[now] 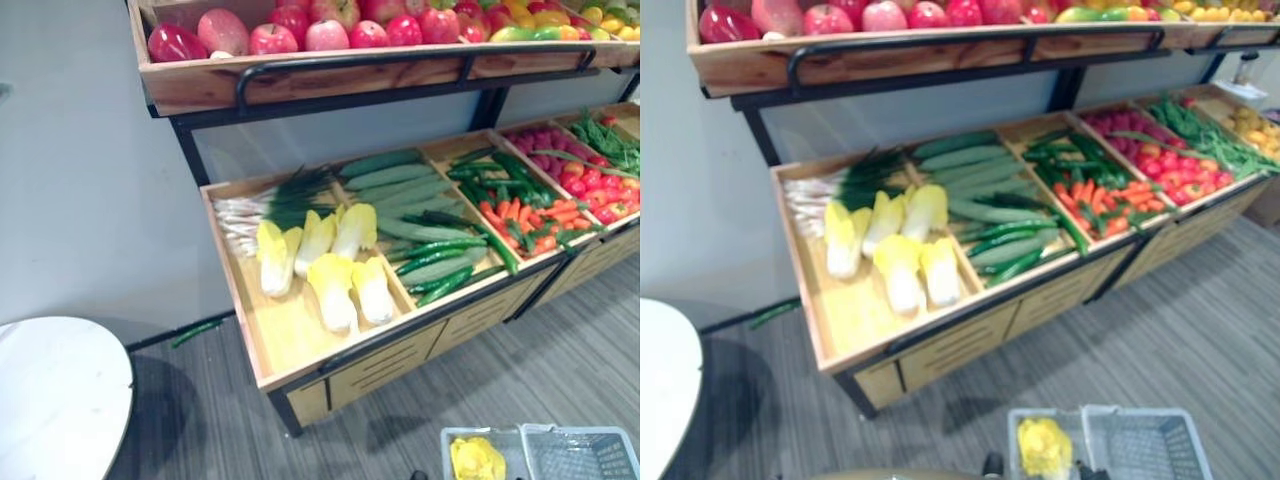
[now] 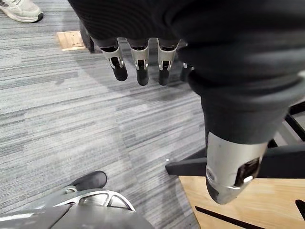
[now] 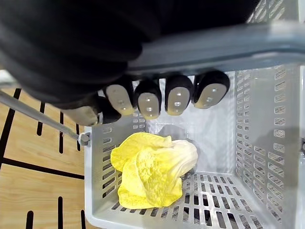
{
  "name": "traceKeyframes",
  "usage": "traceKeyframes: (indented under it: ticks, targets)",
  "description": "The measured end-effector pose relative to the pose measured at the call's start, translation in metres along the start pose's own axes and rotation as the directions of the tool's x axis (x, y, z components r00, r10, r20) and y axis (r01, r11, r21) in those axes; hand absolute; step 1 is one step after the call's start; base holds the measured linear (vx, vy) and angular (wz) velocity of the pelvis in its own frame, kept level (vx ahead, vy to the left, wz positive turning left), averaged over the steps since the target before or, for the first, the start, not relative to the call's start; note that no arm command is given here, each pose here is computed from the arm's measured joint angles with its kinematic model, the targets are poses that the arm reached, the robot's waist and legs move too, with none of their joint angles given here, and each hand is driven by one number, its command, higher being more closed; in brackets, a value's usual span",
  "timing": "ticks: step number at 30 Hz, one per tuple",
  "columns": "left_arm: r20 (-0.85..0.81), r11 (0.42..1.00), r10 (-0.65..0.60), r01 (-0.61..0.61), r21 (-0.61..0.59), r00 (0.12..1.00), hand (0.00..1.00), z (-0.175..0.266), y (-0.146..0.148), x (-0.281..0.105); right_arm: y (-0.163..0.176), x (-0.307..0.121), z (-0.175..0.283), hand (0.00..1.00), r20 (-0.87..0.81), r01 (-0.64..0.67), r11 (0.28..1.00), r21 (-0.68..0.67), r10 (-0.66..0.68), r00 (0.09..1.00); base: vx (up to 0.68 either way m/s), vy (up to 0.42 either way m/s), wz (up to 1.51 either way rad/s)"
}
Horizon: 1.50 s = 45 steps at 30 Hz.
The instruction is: Pick vegetable in the basket
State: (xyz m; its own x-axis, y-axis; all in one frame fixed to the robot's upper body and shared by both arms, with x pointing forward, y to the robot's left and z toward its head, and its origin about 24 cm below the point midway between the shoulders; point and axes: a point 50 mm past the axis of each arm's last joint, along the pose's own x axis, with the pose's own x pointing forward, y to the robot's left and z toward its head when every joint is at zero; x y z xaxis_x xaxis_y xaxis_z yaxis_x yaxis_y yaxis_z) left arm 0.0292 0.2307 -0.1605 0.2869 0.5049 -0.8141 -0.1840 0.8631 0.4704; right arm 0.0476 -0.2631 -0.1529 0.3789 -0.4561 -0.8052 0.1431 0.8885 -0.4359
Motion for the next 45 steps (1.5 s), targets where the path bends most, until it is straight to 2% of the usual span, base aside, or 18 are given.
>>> traceKeyframes:
  ticks: [6,12,19,23,27,32,34,36,41,45]
  targets:
    - [0.055,0.998,-0.032,0.03,0.05,0.998,0.0,0.015,-0.002,0.004,-0.006,0.0,-0.003,1.0,-0.019,0.033,0.996,0.083,-0.032,0.999,-0.07,0.029,-0.12]
    - [0.135,0.997,0.011,-0.02,0.068,0.991,0.0,0.048,0.013,0.015,0.012,-0.002,0.017,1.0,0.07,0.003,0.987,0.159,-0.014,0.997,-0.25,0.149,-0.91]
    - [0.117,0.999,0.003,-0.009,0.048,0.993,0.0,0.041,0.015,0.014,0.017,0.002,0.014,1.0,0.004,-0.012,0.986,0.164,0.011,1.0,-0.15,0.013,-1.31]
    - [0.108,1.0,-0.021,0.02,0.019,0.994,0.0,0.04,0.009,0.013,0.011,0.005,0.018,1.0,-0.006,-0.001,0.989,0.15,0.002,1.0,-0.11,-0.307,-1.31]
    - [0.1,0.997,-0.068,0.066,0.025,0.993,0.0,0.037,-0.007,0.008,-0.008,0.009,0.02,1.0,0.01,0.019,0.999,0.042,-0.02,1.0,-0.07,-0.308,-1.22]
    - [0.109,0.994,-0.095,0.087,0.069,0.99,0.0,0.037,-0.017,0.004,-0.011,0.004,0.003,1.0,-0.012,0.011,1.0,-0.02,-0.011,1.0,-0.02,-0.181,-0.59]
    - [0.075,0.994,-0.072,0.066,0.083,0.995,0.0,0.025,-0.01,0.005,-0.003,0.007,0.023,1.0,0.066,-0.008,0.999,-0.038,0.011,0.998,-0.13,-0.169,-1.37]
    - [0.079,0.994,-0.091,0.086,0.074,0.993,0.0,0.025,-0.019,0.002,-0.007,0.011,0.042,1.0,0.127,0.008,1.0,-0.026,-0.004,0.992,-0.04,0.004,-1.41]
    - [0.092,0.989,-0.113,0.103,0.107,0.989,0.0,0.025,-0.022,0.001,0.005,0.009,0.042,1.0,0.134,-0.028,0.999,-0.039,0.033,0.99,0.03,0.176,-0.73]
    - [0.126,0.985,-0.091,0.071,0.155,0.988,0.0,0.034,-0.008,0.007,0.023,0.004,0.039,1.0,0.13,-0.077,0.997,-0.02,0.079,0.988,-0.02,0.102,0.08]
